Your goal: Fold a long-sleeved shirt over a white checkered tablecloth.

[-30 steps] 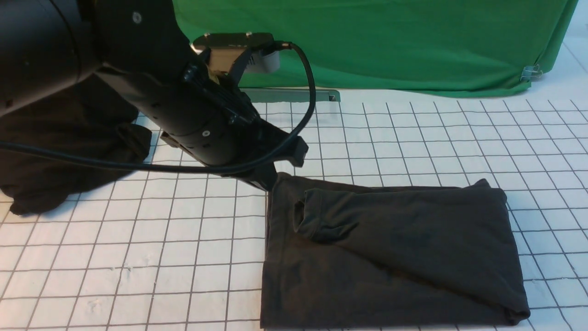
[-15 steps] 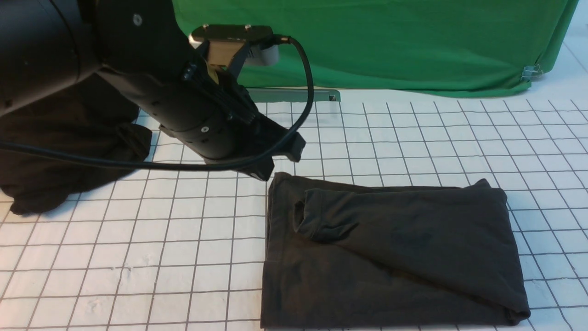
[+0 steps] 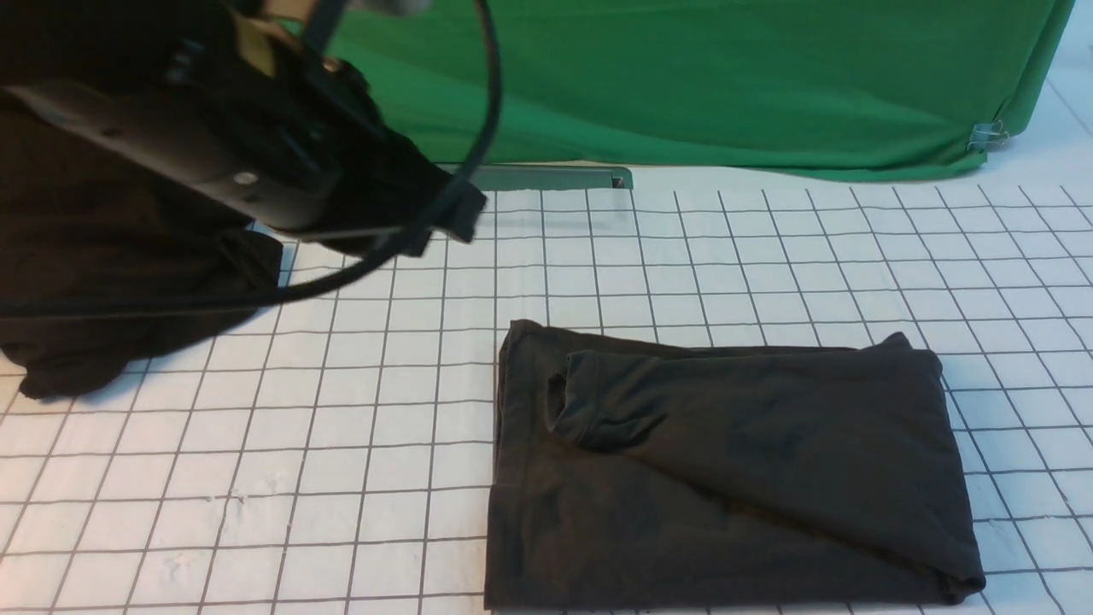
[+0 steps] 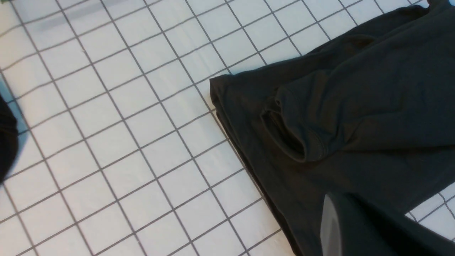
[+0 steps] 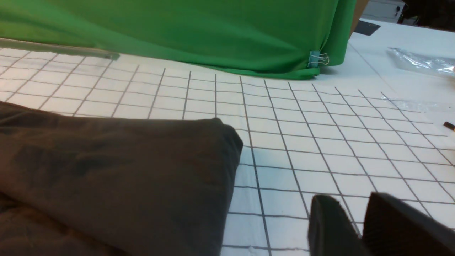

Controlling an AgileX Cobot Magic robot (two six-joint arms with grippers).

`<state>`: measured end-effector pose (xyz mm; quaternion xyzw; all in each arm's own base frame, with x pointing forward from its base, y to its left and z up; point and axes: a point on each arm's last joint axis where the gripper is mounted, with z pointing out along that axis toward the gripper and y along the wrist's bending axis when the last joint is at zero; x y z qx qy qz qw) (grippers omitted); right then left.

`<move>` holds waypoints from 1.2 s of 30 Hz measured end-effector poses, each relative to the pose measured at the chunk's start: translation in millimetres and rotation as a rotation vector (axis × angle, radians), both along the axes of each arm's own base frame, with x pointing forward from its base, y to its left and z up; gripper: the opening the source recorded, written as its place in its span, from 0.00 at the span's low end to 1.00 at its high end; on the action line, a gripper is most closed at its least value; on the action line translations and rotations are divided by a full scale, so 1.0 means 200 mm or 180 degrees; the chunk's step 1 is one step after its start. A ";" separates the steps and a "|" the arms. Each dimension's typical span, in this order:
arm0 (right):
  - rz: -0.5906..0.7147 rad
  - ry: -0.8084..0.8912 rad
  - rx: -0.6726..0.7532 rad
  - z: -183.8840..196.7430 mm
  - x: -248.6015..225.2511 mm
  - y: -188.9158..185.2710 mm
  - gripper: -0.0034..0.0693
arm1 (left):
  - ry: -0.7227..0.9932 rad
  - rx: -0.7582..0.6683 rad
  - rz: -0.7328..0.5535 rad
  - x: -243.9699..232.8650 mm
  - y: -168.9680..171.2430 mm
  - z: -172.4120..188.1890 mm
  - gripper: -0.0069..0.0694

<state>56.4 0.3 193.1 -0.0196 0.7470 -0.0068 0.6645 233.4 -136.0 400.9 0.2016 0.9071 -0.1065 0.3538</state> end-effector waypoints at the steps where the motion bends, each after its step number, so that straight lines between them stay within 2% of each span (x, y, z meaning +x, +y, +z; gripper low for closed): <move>1: 0.0003 0.0027 -0.0001 0.00 0.00 0.00 0.27 | -0.0032 0.0006 0.0008 -0.03 0.02 0.03 0.09; 11: -0.0003 0.0090 -0.0003 -0.01 0.00 0.00 0.29 | -0.0498 -0.0091 0.0154 -0.39 0.27 0.20 0.09; 15: -0.0003 0.0090 -0.0003 -0.01 0.00 0.00 0.29 | -0.0668 -0.0211 0.0196 -0.51 0.34 0.17 0.09; 25: 0.0069 0.0090 -0.0004 -0.01 0.00 0.01 0.32 | -0.1622 -0.0850 0.0118 -0.77 0.48 -0.14 0.09; 30: 0.0099 0.0090 -0.0004 -0.01 0.00 0.01 0.32 | -0.1729 -0.0954 0.0130 -0.80 0.50 -0.17 0.09; 36: 0.0102 0.0090 -0.0004 -0.01 0.00 0.01 0.35 | -0.2081 -0.1260 0.0133 -0.81 0.49 -0.11 0.09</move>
